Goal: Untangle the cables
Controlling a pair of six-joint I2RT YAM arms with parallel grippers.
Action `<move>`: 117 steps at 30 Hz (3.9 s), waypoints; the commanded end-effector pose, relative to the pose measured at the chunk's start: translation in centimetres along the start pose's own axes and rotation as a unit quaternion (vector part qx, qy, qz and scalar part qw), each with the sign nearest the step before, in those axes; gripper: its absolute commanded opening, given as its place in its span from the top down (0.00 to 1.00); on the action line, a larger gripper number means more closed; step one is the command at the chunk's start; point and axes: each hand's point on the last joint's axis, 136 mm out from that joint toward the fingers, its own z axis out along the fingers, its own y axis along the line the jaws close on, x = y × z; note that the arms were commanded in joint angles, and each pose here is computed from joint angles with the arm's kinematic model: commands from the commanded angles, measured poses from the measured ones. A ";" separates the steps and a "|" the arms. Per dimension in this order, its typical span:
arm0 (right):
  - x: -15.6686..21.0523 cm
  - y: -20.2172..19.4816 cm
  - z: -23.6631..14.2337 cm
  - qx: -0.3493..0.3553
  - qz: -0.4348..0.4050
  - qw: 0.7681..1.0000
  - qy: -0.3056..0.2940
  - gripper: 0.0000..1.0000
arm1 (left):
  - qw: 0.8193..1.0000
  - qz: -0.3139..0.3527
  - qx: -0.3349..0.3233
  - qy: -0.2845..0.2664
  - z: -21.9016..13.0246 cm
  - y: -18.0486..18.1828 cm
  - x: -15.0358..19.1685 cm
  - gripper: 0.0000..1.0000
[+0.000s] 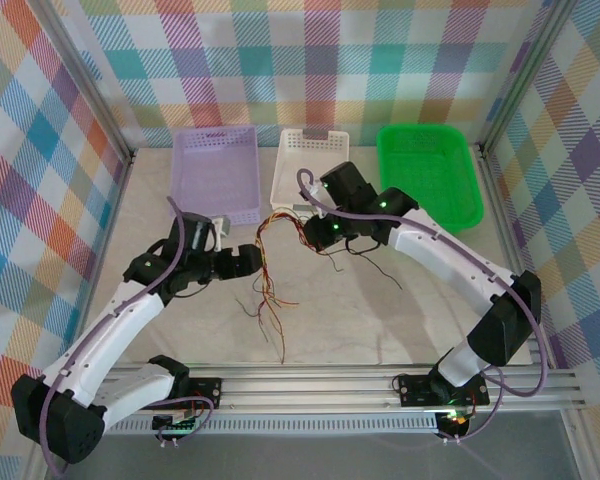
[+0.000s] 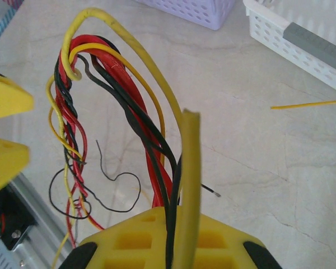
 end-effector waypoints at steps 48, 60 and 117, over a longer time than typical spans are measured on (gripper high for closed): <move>-1.2 4.3 -6.0 -0.183 0.037 0.978 -0.094 0.54 | 0.998 -0.030 0.054 -0.027 2.0 -4.4 1.2 1.00; -0.6 6.9 -3.9 -0.300 0.120 0.943 -0.083 0.57 | 0.997 -0.024 0.067 -0.015 3.2 -7.4 1.7 1.00; -0.2 5.0 -1.7 -0.222 0.128 0.953 -0.163 1.00 | 0.973 0.045 0.216 -0.067 -2.9 -12.0 4.2 0.66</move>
